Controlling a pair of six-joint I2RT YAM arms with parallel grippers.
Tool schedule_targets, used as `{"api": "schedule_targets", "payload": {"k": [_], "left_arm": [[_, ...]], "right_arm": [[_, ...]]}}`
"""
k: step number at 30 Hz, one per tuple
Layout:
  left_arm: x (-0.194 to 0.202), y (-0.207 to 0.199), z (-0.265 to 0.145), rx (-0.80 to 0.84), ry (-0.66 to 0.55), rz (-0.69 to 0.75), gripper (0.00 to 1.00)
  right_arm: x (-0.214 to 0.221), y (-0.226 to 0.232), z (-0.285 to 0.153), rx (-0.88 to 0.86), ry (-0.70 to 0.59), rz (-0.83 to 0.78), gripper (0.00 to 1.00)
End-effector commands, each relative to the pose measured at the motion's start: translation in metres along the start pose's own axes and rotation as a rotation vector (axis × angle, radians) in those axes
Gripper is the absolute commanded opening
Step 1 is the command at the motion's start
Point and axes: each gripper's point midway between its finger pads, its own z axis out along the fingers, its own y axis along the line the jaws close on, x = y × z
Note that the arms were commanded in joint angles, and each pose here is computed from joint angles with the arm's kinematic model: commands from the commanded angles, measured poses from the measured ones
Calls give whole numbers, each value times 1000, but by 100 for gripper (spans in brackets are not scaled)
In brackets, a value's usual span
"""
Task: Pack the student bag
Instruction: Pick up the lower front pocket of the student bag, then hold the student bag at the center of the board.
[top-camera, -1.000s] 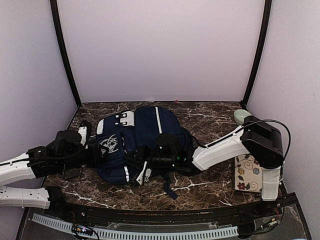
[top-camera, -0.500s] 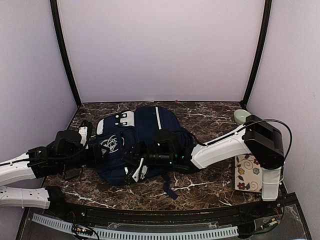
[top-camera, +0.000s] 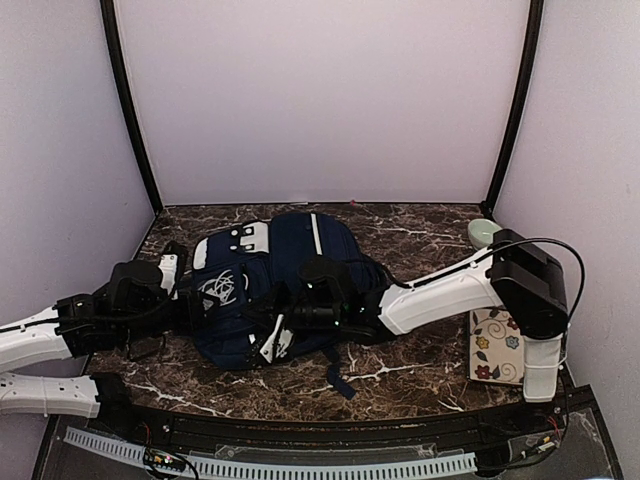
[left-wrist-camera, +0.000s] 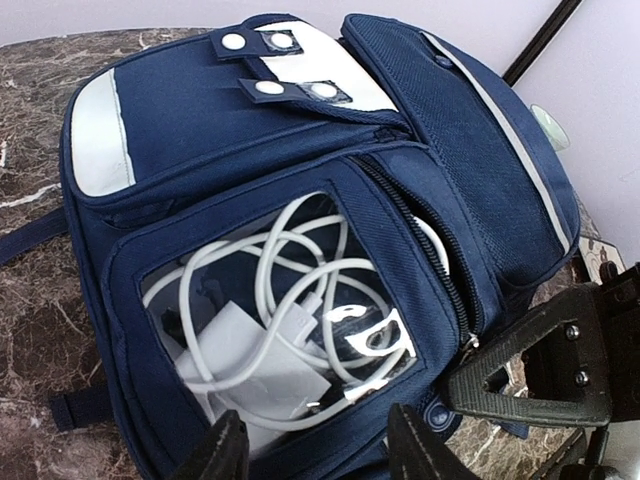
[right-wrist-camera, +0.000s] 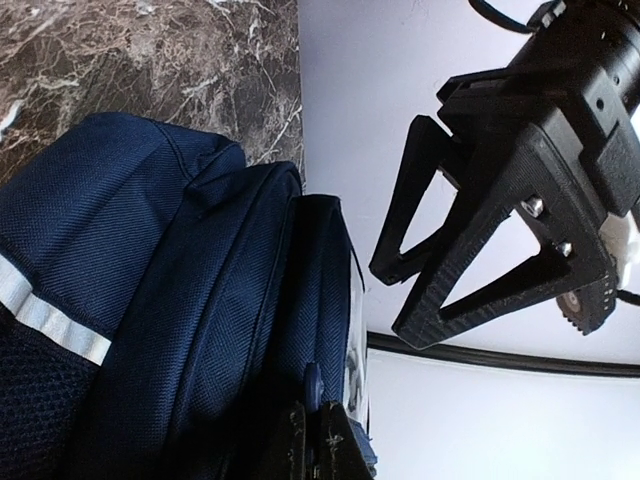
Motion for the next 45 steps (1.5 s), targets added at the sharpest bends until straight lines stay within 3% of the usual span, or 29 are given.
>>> {"api": "schedule_targets", "payload": {"k": [1,5,8,14,16,20,23,28,34,37,42,45], "left_arm": [[-2,-17,-2,91,-14,106,44],[-14,-35,-6,176,-97,273,31],[-17,-43,-6,210,-209,441,29],[-11,-52,-10,234,-371,735,30],[-11,-50,-8,201,-385,803,39],[0,-51,9,140,-324,977,52],[9,-52,23,95,-293,1104,53],[-2,-45,36,-84,-349,1309,52],[-11,-36,45,-222,-360,1406,52],[-3,-34,52,-228,-328,1432,39],[1,-27,61,-279,-290,1464,3],[6,-29,61,-262,-283,1464,0]], "right_arm": [[2,-46,0,66,5,258,0],[5,-75,-6,-35,-131,748,0],[13,-70,-5,-100,-207,1044,0],[36,-69,-8,-99,-336,1503,0],[43,-72,-12,-77,-374,1602,0],[51,-76,-12,-54,-388,1687,0],[57,-78,-9,-41,-387,1750,0],[71,-76,0,-30,-351,1837,0],[78,-77,3,-11,-336,1889,0],[81,-81,4,0,-341,1905,0],[91,-85,8,28,-320,1921,0],[106,-85,11,77,-285,1941,0]]}}
